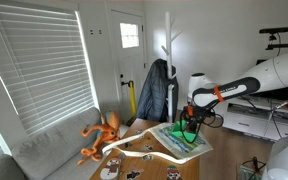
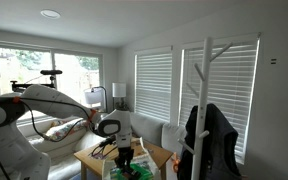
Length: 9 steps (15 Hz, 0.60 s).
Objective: Put the remote in the green storage box
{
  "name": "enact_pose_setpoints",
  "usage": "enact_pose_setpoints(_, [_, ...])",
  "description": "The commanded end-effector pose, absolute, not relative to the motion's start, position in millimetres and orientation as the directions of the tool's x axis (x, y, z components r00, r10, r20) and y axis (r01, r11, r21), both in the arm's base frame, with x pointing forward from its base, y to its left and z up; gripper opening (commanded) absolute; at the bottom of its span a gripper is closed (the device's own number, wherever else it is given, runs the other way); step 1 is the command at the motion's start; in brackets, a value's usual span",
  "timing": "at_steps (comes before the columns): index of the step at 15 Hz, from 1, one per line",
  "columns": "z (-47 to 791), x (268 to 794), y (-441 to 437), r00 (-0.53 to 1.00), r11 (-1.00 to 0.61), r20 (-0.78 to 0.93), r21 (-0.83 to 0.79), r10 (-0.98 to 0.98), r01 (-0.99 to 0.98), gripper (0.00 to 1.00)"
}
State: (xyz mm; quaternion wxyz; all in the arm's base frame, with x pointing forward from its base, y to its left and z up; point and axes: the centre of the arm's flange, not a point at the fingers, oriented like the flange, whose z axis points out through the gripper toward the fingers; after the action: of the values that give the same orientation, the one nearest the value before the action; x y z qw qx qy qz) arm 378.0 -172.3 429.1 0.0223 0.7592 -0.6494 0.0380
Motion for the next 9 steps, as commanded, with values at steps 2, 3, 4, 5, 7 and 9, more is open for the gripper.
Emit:
enact_pose_setpoints(2, [436,388,-175,0.138,-0.141,0.102,-0.017,-0.985,-0.990,0.67])
enact_pose_setpoints(3, [438,387,-175,0.138,-0.141,0.102,-0.018,-0.985,-0.990,0.69])
enact_pose_setpoints(4, [439,387,-175,0.139,-0.141,0.102,-0.020,-0.985,-0.990,0.74])
enact_pose_setpoints(5, [441,385,-175,0.140,-0.143,0.100,-0.023,-0.985,-0.989,0.81])
enact_pose_setpoints(7, [446,383,-175,0.139,-0.143,0.106,-0.033,-0.985,-0.989,0.95])
enact_pose_setpoints(9, [453,382,-176,0.137,-0.143,0.101,-0.052,-0.985,-0.988,1.00])
